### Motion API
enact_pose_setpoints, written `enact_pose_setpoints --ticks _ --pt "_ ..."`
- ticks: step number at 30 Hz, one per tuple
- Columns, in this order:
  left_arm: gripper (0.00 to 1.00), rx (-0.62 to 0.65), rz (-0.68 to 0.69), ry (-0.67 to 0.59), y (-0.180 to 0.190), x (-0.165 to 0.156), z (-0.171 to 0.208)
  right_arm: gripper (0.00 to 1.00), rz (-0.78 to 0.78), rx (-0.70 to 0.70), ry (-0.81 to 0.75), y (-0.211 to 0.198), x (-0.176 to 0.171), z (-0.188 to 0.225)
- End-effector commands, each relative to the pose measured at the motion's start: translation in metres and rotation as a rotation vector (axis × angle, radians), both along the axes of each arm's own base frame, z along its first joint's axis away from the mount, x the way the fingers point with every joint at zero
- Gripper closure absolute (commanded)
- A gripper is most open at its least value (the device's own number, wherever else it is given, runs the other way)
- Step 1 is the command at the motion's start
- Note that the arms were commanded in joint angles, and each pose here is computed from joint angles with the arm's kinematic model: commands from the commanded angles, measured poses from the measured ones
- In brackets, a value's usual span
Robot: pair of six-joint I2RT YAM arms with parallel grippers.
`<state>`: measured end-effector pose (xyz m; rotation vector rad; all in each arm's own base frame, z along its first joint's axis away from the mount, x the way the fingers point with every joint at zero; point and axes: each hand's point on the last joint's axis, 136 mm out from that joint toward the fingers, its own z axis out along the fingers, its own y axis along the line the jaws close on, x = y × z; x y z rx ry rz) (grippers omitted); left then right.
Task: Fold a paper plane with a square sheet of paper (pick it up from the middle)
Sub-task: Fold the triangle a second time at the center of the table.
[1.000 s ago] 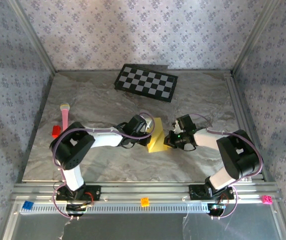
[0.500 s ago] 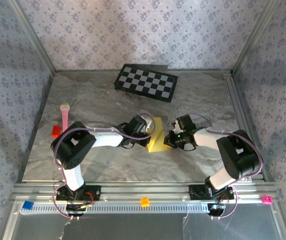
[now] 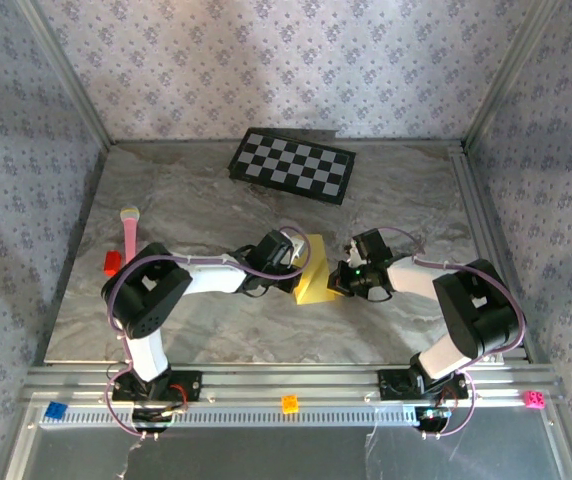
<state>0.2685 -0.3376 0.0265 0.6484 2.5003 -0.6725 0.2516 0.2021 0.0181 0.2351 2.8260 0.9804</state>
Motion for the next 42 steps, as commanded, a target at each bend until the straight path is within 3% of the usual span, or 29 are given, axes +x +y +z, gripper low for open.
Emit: enact_pose_setpoints --ticks 1,42 --pt "0.98 -0.032 -0.006 -0.039 -0.005 0.007 0.016 1.00 -0.004 -0.070 0.034 -0.010 -0.007 -0.012" --pt "0.97 0.043 -0.034 -0.026 -0.007 0.016 0.000 1.00 -0.005 -0.073 0.025 -0.011 -0.006 -0.010"
